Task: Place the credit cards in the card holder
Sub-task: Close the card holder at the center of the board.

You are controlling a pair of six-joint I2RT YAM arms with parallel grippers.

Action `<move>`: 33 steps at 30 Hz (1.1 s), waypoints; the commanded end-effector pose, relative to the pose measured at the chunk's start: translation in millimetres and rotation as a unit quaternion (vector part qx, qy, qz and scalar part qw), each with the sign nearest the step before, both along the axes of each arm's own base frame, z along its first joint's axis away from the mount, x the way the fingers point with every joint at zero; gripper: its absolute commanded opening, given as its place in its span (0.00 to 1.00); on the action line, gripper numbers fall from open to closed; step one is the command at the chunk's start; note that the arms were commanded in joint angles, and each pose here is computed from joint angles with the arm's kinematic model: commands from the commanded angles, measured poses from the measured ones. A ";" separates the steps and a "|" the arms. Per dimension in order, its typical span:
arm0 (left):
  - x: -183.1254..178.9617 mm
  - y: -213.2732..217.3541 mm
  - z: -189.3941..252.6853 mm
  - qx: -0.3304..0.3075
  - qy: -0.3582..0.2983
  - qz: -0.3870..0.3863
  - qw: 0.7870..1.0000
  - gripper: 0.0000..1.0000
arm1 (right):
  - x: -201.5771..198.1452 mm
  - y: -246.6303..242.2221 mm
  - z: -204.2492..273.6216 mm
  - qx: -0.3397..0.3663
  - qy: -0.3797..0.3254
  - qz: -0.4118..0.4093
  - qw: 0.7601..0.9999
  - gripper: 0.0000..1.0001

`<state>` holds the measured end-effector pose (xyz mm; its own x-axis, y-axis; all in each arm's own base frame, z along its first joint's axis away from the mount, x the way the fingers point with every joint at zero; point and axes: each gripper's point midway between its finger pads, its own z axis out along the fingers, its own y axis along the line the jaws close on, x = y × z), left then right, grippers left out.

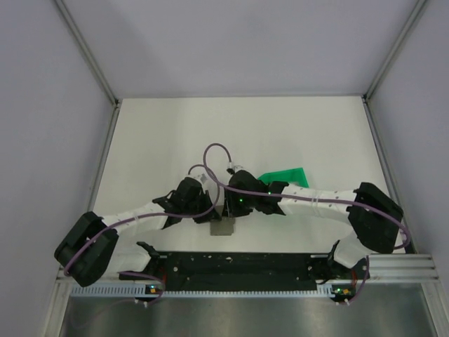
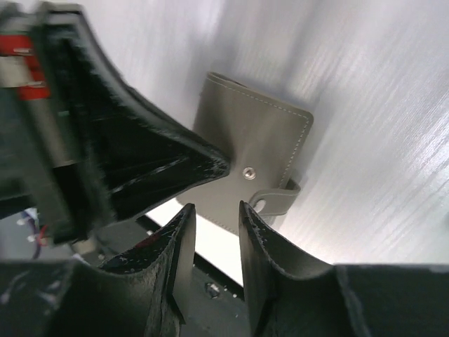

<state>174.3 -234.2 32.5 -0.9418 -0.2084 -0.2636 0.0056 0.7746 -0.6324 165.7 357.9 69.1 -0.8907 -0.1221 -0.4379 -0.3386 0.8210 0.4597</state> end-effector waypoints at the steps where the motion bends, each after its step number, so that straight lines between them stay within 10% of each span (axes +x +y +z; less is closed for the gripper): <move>1: 6.0 3.9 4.4 0.009 -0.021 0.010 1.000 0.00 | 15.9 4.0 70.9 0.090 -0.062 -0.001 0.994 0.31; 22: 2.1 8.2 50.8 -0.028 -0.100 -0.011 0.995 0.21 | 13.0 -58.1 47.7 0.120 -0.052 -0.025 0.991 0.06; 33: 5.8 8.7 15.3 -0.007 -0.098 -0.019 0.995 0.05 | 11.8 -47.3 29.2 0.127 -0.050 0.005 0.991 0.04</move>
<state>168.2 -217.4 45.1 -0.9064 -0.1810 -0.3817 0.1041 0.7800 -0.6171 171.9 295.9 88.8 -0.8643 -0.0075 -0.5029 -0.3459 0.7348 0.5835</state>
